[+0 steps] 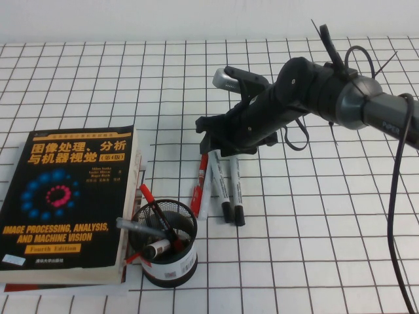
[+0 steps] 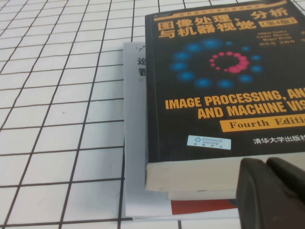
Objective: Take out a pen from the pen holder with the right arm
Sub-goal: 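Take a marker out of the pen holder and lay it on the table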
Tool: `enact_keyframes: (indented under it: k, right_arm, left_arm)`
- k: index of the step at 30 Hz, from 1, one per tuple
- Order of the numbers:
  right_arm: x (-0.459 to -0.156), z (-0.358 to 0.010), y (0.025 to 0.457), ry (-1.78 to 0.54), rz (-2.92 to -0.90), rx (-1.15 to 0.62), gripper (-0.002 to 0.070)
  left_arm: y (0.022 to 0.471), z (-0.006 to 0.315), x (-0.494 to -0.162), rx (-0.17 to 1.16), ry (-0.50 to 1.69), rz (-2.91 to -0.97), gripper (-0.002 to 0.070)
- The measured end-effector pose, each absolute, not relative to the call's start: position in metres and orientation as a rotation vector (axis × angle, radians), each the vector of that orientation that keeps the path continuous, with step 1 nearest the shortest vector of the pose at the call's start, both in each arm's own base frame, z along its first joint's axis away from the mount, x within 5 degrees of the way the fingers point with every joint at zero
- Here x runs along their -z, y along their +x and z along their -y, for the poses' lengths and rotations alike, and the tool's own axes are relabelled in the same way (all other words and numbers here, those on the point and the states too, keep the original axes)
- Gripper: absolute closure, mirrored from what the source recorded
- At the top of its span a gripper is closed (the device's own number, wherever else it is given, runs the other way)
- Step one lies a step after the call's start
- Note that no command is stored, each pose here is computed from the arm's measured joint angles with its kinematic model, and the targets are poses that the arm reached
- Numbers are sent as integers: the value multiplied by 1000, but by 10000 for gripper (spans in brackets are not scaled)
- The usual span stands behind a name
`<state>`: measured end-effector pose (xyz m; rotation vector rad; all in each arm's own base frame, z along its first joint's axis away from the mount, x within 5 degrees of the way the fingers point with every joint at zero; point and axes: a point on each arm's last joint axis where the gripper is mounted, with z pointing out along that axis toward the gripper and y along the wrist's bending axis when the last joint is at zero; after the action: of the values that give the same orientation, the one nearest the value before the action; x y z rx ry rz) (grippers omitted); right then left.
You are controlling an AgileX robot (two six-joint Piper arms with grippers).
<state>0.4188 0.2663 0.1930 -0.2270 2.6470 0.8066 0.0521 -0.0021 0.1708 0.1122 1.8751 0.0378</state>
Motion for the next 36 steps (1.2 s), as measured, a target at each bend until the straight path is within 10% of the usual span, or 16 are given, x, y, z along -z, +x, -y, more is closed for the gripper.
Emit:
enact_keyframes:
  k: [11, 21, 36]
  right_arm:
    - [-229, -269, 406, -323, -2574, -767, 314]
    - [-335, -251, 320, -578, -2392, -652, 641]
    - [-358, -167, 206, -686, -2466, -539, 690]
  left_arm:
    - [52, 2, -171, -38, 112, -1875, 679]
    - [52, 2, -171, -38, 112, -1875, 679]
    - [52, 2, -171, -38, 112, -1875, 679]
